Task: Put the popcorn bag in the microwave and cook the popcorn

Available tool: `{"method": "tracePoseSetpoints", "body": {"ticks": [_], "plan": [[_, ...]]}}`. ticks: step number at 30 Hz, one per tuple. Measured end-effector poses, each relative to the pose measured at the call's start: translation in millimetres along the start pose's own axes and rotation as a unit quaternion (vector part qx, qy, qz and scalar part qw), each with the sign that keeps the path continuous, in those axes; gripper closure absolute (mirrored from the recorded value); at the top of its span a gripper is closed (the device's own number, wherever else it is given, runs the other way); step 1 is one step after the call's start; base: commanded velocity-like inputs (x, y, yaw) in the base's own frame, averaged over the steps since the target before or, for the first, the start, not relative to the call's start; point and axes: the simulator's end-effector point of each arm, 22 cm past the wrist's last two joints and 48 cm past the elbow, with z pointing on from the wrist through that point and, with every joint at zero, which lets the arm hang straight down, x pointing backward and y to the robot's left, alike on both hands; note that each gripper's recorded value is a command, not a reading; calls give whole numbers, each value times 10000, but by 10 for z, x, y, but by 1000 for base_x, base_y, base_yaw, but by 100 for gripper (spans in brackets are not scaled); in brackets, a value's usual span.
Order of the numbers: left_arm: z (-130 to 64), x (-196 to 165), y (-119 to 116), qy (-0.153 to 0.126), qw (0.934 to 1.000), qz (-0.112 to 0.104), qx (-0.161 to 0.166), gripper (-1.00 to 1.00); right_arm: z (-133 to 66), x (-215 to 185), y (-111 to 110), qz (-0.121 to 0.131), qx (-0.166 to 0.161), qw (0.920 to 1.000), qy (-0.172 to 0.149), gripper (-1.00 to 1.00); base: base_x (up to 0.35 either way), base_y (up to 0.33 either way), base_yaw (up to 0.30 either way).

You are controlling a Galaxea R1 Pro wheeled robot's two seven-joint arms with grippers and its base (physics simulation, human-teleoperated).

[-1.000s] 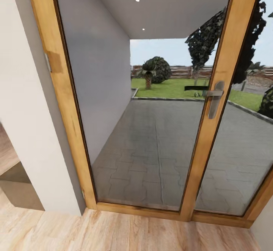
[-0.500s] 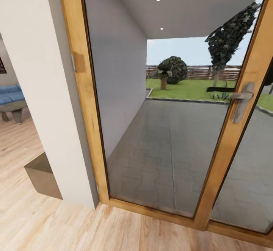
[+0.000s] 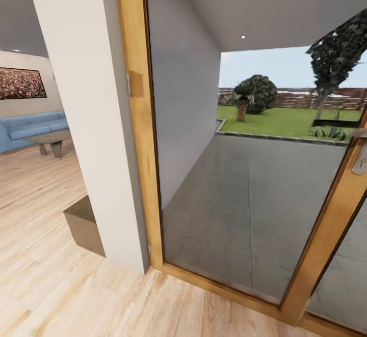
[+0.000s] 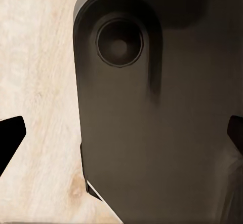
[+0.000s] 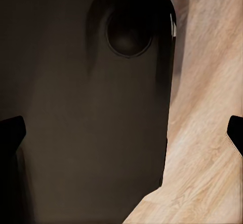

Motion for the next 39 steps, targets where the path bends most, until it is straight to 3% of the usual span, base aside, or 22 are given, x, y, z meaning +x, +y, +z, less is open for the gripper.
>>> {"method": "tracePoseSetpoints", "body": {"ticks": [39], "plan": [[0,1,0,0,10000,-2,0,-100,0,0,0,-1,0,10000,0,-100,0,0,268]]}}
